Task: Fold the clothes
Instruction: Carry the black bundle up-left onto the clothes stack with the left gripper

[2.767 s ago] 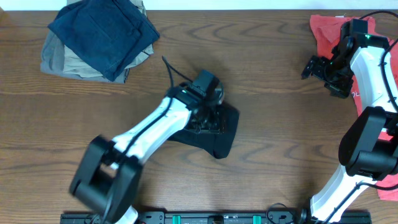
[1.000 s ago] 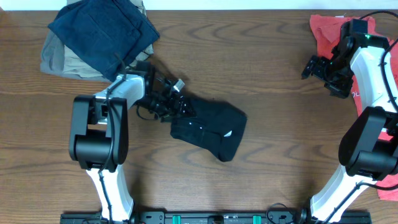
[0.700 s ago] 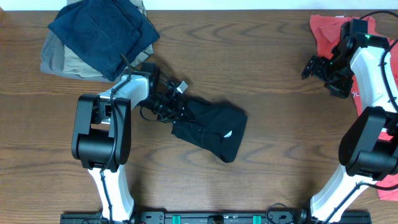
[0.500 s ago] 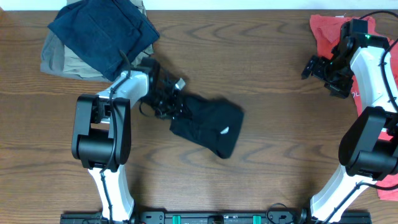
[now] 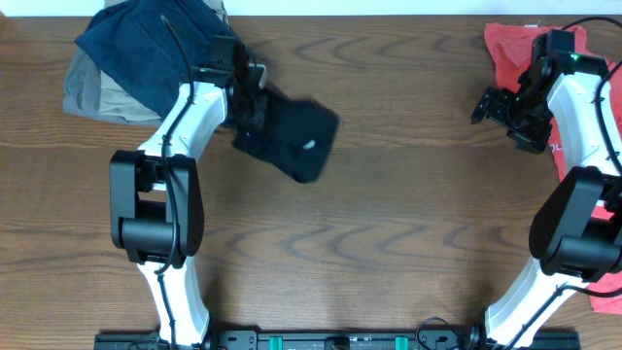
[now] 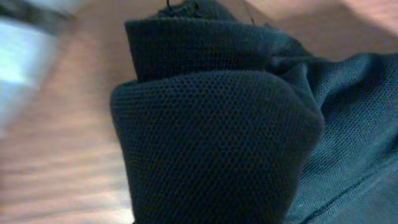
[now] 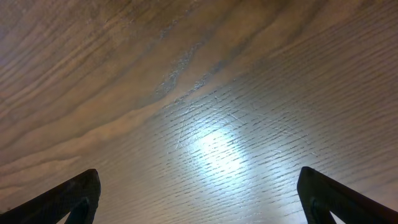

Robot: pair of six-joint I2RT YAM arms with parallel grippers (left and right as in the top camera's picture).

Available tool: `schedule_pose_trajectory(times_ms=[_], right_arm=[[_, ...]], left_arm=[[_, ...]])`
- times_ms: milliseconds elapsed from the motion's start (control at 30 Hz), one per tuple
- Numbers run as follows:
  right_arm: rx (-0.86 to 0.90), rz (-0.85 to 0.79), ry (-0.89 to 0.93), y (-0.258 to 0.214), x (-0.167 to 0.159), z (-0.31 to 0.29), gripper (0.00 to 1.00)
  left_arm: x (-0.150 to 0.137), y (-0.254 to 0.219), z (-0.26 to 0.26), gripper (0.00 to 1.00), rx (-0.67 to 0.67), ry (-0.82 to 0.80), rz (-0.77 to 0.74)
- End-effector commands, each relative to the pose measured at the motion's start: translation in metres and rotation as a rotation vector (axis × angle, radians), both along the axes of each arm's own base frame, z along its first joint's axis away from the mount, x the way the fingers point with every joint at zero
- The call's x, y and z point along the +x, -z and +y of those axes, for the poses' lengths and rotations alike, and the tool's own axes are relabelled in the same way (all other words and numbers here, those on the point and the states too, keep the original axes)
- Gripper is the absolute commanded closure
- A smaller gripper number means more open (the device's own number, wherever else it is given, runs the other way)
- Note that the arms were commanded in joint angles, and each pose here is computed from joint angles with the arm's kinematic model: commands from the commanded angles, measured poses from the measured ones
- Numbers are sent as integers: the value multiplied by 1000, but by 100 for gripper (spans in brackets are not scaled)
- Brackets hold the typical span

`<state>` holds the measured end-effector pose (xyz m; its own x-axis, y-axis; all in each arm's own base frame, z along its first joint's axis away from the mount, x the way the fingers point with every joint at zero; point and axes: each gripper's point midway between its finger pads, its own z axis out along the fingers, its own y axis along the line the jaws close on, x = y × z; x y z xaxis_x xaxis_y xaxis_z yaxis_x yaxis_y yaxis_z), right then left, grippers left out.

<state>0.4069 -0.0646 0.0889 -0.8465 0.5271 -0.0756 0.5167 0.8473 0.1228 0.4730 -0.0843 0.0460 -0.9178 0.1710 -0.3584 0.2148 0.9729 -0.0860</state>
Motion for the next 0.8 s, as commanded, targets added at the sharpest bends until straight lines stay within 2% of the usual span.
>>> schedule_pose_trajectory(times_ms=[0,500,767], right_arm=[[-13,-7,-7,-1,4,-3,1],[-13,-7,-7,-1,4,-3,1],[-13,-7,-7,-1,4,-3,1]], left_arm=[[28,-7,41,94,224,-48,-111],[91,-81,44,94,216,-146,-393],[112,-128,55,94,99,-325,-515]])
